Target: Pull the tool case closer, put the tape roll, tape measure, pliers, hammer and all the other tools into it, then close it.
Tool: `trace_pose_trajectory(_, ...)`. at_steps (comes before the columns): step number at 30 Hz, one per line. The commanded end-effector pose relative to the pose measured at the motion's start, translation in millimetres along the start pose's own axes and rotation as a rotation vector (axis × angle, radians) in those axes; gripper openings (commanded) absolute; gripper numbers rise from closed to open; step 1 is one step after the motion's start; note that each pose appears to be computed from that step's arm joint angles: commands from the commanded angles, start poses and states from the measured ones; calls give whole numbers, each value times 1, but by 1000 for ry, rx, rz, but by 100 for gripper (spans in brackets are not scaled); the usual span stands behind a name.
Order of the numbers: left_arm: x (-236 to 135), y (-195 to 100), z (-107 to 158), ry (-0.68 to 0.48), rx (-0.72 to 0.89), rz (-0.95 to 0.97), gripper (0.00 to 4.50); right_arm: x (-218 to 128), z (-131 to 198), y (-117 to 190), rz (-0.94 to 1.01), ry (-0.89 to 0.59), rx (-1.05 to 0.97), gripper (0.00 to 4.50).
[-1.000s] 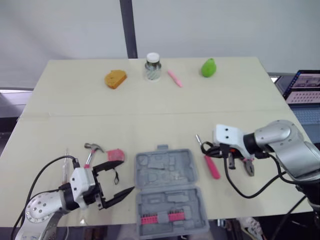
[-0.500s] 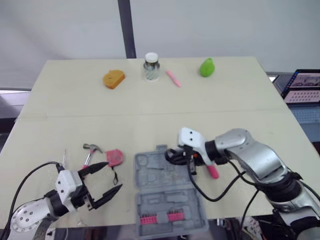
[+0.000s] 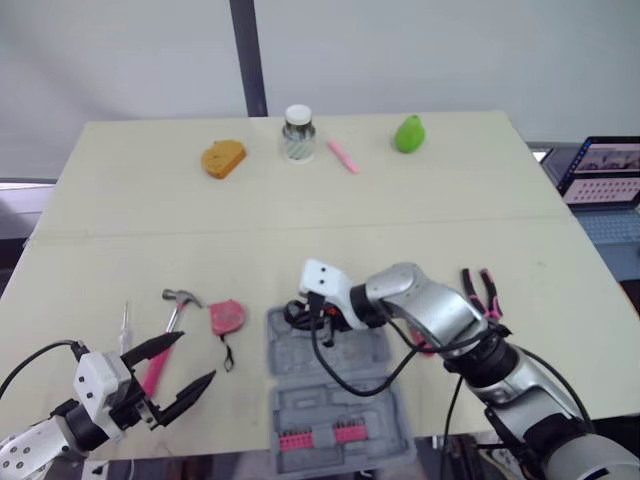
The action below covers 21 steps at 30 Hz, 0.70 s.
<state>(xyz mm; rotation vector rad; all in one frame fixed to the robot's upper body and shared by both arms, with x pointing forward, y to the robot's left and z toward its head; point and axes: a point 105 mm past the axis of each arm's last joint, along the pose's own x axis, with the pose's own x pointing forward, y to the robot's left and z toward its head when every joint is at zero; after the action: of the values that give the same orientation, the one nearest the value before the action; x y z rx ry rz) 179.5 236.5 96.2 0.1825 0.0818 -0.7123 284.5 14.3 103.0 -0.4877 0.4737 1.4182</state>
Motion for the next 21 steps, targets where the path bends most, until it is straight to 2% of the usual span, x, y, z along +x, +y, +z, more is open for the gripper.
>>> trace_pose_trajectory(1, -4, 1, 6, -9, 23, 19, 450, 7, 8, -1, -5, -17, -48, 4)
trace_pose_trajectory(9, -5, -1, 4, 5, 23, 35, 450, 26, 11, -4, -5, -25, -51, 4)
trace_pose_trajectory(21, -11, 0, 1, 29, 20, 91, 450, 35, 13, -2, 17, -36, -39, 4)
